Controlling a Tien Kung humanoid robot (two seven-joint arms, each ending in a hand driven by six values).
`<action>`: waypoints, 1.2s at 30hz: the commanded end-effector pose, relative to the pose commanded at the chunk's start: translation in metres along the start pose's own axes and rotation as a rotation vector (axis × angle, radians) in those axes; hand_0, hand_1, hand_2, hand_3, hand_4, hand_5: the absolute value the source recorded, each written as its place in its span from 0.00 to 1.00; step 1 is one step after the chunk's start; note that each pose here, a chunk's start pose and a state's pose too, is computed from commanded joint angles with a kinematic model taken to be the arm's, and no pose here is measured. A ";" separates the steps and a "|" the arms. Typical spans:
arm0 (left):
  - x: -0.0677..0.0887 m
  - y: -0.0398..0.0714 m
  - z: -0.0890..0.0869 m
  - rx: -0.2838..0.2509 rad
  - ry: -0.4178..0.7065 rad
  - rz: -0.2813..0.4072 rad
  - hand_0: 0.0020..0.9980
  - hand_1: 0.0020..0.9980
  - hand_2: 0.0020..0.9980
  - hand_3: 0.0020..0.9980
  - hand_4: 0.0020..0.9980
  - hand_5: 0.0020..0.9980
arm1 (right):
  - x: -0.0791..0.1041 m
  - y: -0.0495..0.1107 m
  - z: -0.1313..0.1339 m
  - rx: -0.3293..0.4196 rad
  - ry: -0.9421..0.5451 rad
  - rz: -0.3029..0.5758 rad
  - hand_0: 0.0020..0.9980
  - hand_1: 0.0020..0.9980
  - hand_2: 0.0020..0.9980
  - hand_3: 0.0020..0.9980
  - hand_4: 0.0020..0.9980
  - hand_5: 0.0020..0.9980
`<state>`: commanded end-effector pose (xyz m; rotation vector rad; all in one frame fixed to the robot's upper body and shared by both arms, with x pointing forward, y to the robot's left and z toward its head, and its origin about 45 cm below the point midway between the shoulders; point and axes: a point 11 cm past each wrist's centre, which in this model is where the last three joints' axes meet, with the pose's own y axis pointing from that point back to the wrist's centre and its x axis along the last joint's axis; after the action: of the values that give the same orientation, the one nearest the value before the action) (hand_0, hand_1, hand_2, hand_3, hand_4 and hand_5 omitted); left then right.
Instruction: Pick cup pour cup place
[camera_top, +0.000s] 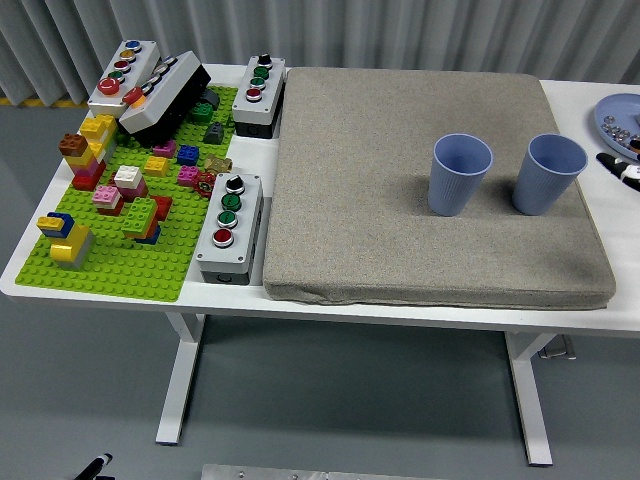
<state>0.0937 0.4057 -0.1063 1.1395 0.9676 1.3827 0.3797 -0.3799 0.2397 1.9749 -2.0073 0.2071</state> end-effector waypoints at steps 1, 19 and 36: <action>0.000 0.000 0.000 0.000 0.000 0.000 0.87 0.86 0.87 0.78 0.64 0.98 | -0.001 0.000 0.001 -0.003 -0.003 -0.003 0.93 0.90 1.00 1.00 0.94 0.30; -0.003 -0.001 0.002 -0.002 -0.010 -0.008 0.87 0.86 0.86 0.78 0.64 0.98 | -0.018 -0.001 0.033 -0.068 -0.101 -0.023 0.92 0.90 0.98 1.00 0.92 0.27; -0.004 -0.001 0.000 0.004 -0.022 -0.012 0.87 0.85 0.86 0.78 0.64 0.98 | -0.030 -0.013 0.055 -0.111 -0.176 -0.005 0.93 0.89 0.96 1.00 0.91 0.28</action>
<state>0.0939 0.4018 -0.1073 1.1480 0.9604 1.3568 0.3861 -0.3693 0.1772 1.9891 -2.0708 -0.0813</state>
